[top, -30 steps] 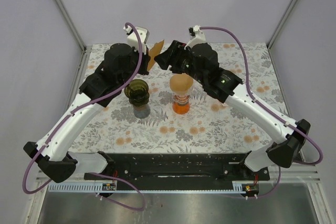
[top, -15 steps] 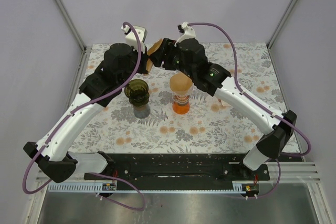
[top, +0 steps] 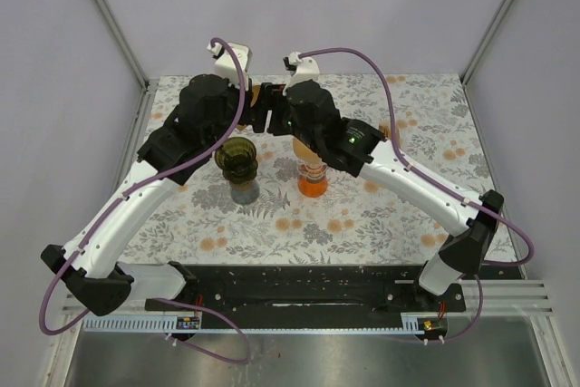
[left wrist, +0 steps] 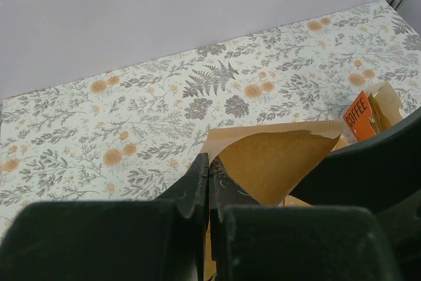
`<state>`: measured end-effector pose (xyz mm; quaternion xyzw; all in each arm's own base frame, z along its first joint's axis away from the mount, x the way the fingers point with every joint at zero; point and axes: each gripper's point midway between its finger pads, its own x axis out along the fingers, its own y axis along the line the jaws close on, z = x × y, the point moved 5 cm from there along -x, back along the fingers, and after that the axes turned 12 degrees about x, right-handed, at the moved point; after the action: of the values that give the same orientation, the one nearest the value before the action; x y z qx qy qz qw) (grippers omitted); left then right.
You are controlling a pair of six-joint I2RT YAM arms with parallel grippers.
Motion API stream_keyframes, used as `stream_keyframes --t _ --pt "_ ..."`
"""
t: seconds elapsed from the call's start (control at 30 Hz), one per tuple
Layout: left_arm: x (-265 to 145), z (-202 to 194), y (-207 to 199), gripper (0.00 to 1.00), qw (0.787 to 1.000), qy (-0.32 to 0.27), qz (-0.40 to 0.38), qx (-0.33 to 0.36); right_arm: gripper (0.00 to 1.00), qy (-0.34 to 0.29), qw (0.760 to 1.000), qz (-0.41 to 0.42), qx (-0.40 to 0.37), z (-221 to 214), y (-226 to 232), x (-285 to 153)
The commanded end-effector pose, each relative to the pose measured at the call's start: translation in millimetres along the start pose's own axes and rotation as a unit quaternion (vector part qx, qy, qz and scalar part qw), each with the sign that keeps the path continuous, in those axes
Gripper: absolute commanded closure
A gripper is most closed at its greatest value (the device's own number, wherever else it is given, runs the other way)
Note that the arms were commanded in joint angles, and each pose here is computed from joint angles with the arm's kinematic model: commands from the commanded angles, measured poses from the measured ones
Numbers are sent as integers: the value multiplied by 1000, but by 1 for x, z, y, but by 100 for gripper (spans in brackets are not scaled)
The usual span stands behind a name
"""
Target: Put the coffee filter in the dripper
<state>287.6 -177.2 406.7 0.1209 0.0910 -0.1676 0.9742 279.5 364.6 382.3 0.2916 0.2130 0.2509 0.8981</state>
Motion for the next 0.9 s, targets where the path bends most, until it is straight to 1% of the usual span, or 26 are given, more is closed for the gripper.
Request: stream_keyframes --t 0.0,0.2,0.23,0.3,0.43,0.53,0.6,0.73,0.8,0.87 --pt "-1 13 2 100 999 -30 3 -12 29 -58 998 -16 -7 22 8 -6" --pt "-4 10 -1 100 999 -24 -13 -21 27 -100 993 -53 -11 27 -8 -6" --pt "-5 11 0 100 999 -25 -13 -22 28 -109 992 -61 -12 29 -12 -7" --pt "-7 10 1 100 999 -25 -12 -22 34 -120 990 -70 -9 35 -18 -12" --pt "-10 10 3 100 999 -27 -17 -27 40 -125 990 -70 -3 38 -25 -17" --pt "-11 10 -1 100 999 -27 -29 -34 50 -109 993 -38 -5 34 -18 -14" --pt "-12 9 -3 100 998 -25 -36 -37 60 -99 995 -20 -5 32 -11 -10" --pt "-14 2 -1 100 999 -17 -36 -29 81 -89 996 -15 -18 31 -7 -4" --pt "-17 -3 5 100 999 -14 -31 -22 86 -84 996 -17 -26 32 -6 -5" --pt "-20 -9 14 99 1000 -10 -23 -16 88 -71 996 -21 -40 35 -4 -5"
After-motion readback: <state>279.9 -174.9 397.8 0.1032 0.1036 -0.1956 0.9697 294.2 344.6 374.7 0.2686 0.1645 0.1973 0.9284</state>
